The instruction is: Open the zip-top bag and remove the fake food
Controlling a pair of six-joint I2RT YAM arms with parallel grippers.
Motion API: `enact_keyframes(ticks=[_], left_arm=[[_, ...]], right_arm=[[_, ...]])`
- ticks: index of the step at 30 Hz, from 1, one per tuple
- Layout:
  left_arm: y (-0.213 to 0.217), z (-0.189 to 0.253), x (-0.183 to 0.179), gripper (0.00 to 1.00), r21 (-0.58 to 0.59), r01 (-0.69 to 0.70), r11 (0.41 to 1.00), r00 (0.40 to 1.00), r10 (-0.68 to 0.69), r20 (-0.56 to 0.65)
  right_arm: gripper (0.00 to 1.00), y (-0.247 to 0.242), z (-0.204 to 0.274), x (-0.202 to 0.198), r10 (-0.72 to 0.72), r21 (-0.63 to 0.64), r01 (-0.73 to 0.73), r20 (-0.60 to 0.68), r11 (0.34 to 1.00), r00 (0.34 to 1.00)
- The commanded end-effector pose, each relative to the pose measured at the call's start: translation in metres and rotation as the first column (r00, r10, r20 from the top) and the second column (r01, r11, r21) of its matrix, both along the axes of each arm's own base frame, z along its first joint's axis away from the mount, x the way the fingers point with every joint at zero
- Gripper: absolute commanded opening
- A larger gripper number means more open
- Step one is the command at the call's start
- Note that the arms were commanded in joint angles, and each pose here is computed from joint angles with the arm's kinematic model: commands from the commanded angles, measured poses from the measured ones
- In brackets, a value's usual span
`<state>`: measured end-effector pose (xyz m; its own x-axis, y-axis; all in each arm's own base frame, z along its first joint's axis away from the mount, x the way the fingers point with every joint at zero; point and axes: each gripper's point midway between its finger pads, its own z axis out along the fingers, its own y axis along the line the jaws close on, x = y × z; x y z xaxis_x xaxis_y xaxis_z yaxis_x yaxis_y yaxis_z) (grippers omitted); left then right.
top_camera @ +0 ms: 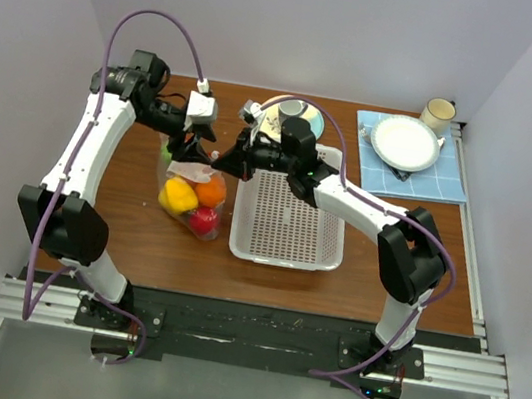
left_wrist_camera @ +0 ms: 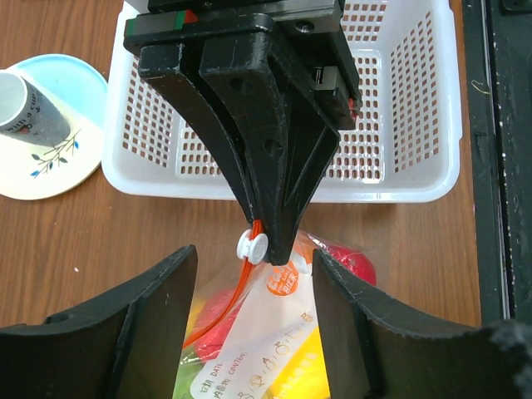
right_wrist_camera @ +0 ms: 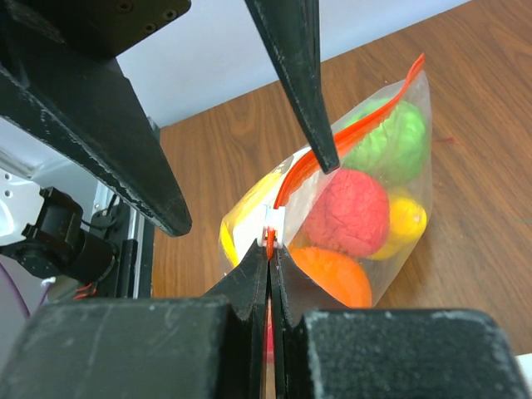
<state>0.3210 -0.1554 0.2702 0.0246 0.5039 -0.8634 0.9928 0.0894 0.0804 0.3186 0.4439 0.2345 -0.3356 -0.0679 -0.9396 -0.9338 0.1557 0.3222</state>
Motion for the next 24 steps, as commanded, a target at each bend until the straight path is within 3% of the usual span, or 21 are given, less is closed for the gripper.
enact_keyframes(ticks=[1,14,20,24], left_arm=[[0.000,-0.001,0.000,0.62,-0.009,0.022,1.000,1.000,-0.022,0.020],[-0.007,-0.009,0.007,0.59,-0.017,0.043,0.999,0.999,-0.043,-0.002],[-0.005,-0.007,0.007,0.41,-0.002,0.040,0.999,0.999,-0.040,0.016],[-0.006,-0.003,0.006,0.40,-0.009,0.039,0.999,0.999,-0.039,0.019]], right_arm=[[0.00,0.000,0.044,-0.002,0.014,0.059,-0.019,0.084,0.998,0.996],[0.00,0.003,0.046,-0.005,0.032,0.047,-0.036,0.087,0.998,0.996],[0.00,0.005,0.045,-0.004,0.037,0.043,-0.041,0.085,0.998,0.996],[0.00,0.006,0.043,-0.005,0.047,0.036,-0.050,0.076,0.998,0.996]])
